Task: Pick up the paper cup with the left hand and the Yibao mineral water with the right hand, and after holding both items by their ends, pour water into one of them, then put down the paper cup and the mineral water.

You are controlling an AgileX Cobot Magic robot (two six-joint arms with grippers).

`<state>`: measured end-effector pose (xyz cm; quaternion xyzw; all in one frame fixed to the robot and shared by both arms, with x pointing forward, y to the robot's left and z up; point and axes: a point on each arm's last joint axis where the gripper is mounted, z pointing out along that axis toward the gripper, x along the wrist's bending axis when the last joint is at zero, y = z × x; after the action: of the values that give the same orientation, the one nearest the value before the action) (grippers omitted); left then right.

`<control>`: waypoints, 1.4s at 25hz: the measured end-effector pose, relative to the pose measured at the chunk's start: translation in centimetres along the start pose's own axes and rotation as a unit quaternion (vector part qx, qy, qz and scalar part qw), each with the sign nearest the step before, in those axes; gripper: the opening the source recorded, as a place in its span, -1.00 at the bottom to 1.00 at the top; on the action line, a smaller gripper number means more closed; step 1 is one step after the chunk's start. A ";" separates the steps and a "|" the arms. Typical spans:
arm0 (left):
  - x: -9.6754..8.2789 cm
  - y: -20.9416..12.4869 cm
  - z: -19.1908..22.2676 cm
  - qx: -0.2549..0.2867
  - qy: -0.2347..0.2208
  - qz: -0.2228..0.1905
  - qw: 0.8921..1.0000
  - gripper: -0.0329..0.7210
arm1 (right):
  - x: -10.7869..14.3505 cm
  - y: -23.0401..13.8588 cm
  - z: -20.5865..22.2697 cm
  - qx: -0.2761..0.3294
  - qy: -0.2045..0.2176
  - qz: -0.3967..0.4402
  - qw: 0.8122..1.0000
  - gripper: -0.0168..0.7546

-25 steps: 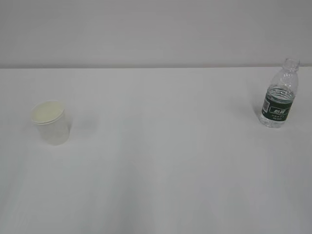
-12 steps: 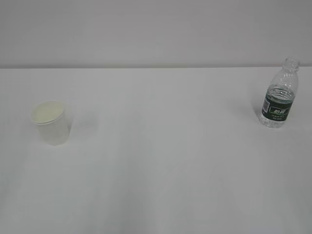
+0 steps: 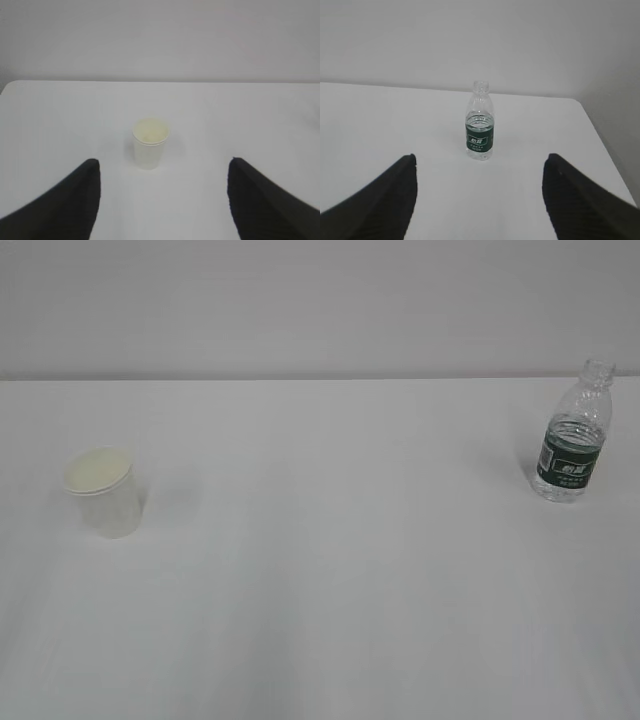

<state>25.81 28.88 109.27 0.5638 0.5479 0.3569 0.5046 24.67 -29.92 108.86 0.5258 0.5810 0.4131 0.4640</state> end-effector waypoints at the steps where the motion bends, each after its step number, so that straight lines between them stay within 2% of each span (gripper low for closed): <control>1: 0.0 0.1 0.2 0.001 0.001 0.001 1.000 0.58 | 0.1 0.0 0.2 0.004 0.004 -0.004 1.000 0.58; 6: 0.1 0.4 0.7 0.001 0.002 0.012 1.000 0.58 | 0.4 0.2 0.7 0.015 0.025 -0.014 0.999 0.58; 26: 0.2 0.4 0.7 0.000 0.008 0.029 1.000 0.58 | 1.1 -2.8 3.4 0.042 0.046 -0.004 0.998 0.58; 35: 0.2 0.5 0.7 -0.001 0.008 0.029 1.000 0.58 | 1.1 -2.7 4.5 0.056 0.052 -0.008 0.997 0.58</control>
<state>26.66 28.98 109.51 0.5758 0.5348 0.3764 0.4906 28.38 -29.10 105.15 0.5241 0.6306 0.4034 0.4061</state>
